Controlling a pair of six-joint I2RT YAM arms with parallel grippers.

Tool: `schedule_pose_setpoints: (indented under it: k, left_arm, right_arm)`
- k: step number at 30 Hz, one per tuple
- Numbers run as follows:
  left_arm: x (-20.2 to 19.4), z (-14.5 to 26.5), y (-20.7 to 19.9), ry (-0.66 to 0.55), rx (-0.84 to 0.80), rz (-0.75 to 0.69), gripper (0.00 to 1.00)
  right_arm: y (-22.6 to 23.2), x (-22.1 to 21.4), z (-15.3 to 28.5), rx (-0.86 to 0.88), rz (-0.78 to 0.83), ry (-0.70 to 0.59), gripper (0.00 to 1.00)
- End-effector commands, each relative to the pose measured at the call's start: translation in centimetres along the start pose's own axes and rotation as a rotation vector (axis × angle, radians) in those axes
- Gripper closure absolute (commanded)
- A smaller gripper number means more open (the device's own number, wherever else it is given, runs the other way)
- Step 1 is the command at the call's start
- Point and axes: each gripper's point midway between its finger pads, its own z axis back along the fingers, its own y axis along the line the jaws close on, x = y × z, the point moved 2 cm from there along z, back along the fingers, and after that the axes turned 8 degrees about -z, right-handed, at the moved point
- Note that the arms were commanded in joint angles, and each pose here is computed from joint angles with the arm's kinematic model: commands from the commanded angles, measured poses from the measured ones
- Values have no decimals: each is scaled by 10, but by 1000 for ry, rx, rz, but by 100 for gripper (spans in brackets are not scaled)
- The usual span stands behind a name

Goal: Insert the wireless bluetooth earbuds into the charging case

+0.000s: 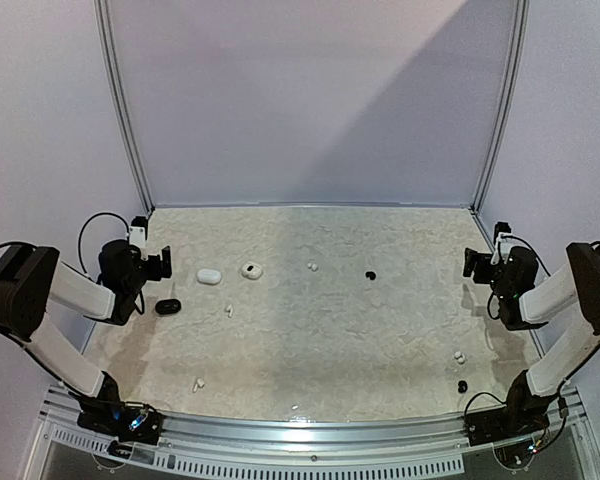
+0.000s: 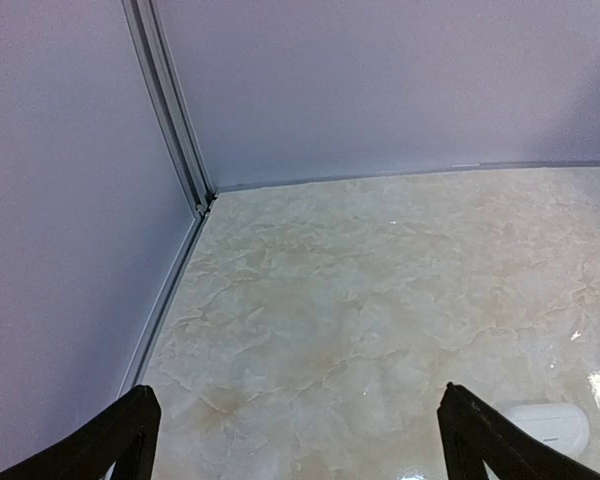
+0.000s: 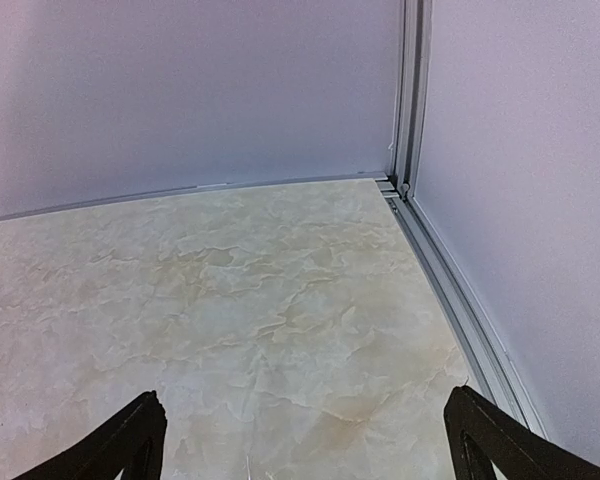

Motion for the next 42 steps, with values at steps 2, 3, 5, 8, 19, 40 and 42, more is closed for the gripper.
schedule_pose_setpoints:
  k: [2,3,5,8,19,40,42]
  left_arm:
    - [-3,0,-3,9,1,-3,1]
    - [-4,0,-3,10,0,-3,1]
    - [-3,-1,-3,11,-2,-5,1]
    - [0,1,-4,-4,-13,-10,1]
    - [61,13,-62,324,-711,-394,1]
    - [-26,-8,-129,545,-1471,-1228,3]
    - [-26,-14,-134,529,-1469,-1225,3]
  right_arm:
    - [1,11,-5,-14,1,10,1]
    - [0,13,-7,-28,-1,39,1]
    - [4,30,-12,-41,-1,86,1]
    - [23,69,-11,36,-18,78,1]
    - [91,126,4,294,-184,164,1]
    - [306,50,50,657,193,459,1]
    - [319,41,52,681,221,486,1]
